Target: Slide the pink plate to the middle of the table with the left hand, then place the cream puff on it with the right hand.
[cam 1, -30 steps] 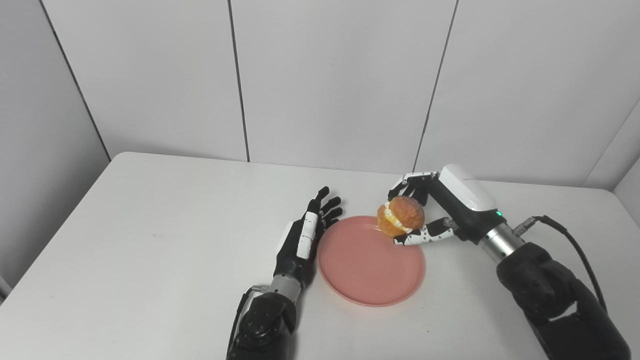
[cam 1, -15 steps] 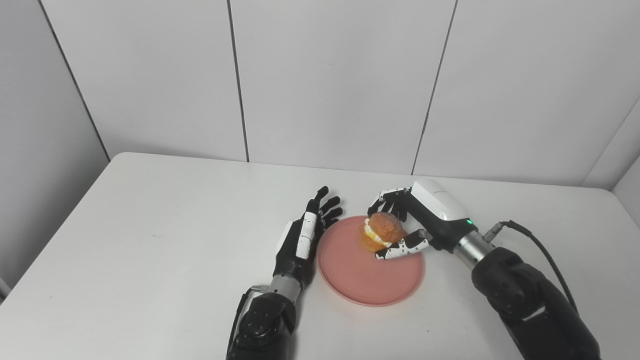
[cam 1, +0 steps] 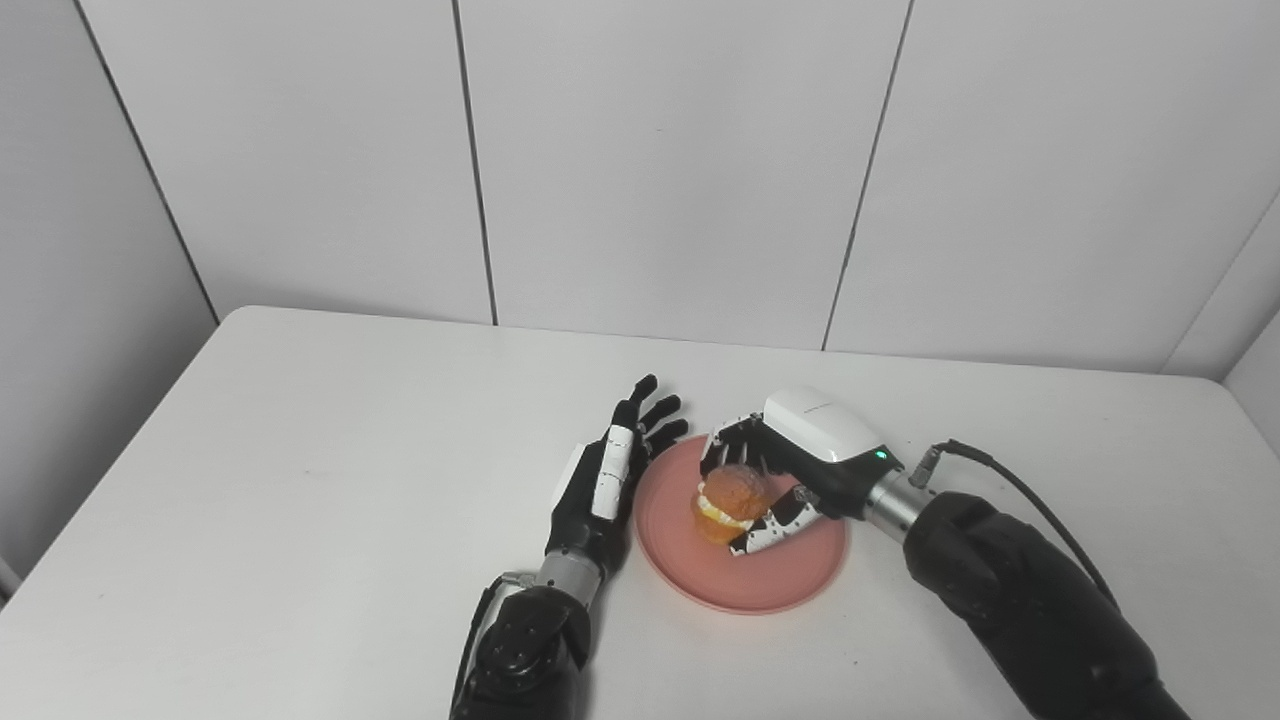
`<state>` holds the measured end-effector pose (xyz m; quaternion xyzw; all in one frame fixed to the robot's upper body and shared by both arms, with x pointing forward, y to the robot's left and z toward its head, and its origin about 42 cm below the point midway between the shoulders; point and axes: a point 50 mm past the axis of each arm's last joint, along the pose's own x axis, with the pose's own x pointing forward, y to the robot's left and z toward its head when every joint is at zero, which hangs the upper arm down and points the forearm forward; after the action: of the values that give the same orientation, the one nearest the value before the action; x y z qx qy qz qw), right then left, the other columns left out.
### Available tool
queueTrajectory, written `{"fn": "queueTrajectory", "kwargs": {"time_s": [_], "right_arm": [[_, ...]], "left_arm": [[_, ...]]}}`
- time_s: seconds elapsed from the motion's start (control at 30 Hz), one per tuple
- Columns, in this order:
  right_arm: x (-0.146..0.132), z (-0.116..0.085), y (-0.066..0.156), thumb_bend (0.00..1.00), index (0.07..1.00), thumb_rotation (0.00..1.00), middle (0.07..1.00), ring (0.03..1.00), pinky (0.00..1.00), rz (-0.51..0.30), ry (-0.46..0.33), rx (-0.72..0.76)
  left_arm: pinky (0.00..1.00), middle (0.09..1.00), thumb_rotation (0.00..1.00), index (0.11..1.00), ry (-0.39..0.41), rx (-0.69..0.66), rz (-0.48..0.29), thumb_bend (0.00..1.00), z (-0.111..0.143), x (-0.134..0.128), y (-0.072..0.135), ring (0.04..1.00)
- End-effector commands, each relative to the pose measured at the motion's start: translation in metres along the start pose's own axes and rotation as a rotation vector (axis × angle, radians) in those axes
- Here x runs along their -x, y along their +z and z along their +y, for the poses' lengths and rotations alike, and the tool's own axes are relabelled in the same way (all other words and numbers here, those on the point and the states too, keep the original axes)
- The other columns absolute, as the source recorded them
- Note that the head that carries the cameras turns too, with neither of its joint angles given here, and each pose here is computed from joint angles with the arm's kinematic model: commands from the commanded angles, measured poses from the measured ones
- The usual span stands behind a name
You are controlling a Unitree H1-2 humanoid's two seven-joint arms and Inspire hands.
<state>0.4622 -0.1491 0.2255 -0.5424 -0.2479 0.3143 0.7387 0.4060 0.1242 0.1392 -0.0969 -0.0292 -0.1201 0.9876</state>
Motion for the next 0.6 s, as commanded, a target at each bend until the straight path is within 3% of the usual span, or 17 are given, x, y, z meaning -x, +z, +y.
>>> {"fn": "queueTrajectory", "kwargs": {"time_s": [0.0,0.5,0.53,0.57], "right_arm": [[-0.0135,-0.0296,0.0110,0.53,0.488,0.00,0.482,0.432,0.36,-0.075,-0.039,0.048],[-0.0064,-0.0387,0.0067,0.53,0.503,0.00,0.473,0.460,0.39,-0.052,0.017,0.107],[-0.0057,-0.0384,0.0062,0.74,0.563,0.09,0.540,0.518,0.46,-0.045,0.022,0.113],[-0.0048,-0.0381,0.0057,0.87,0.600,0.14,0.581,0.555,0.50,-0.032,0.032,0.121]], "left_arm": [[0.89,0.905,0.98,0.947,0.004,0.012,0.032,0.85,-0.0012,0.0010,-0.0024,0.864],[0.91,0.901,0.98,0.945,0.005,0.018,0.037,0.85,0.0009,0.0010,-0.0034,0.852],[0.91,0.899,0.98,0.944,0.005,0.018,0.036,0.85,0.0012,0.0010,-0.0037,0.849],[0.91,0.897,0.97,0.944,0.004,0.020,0.036,0.85,0.0016,0.0010,-0.0040,0.848]]}}
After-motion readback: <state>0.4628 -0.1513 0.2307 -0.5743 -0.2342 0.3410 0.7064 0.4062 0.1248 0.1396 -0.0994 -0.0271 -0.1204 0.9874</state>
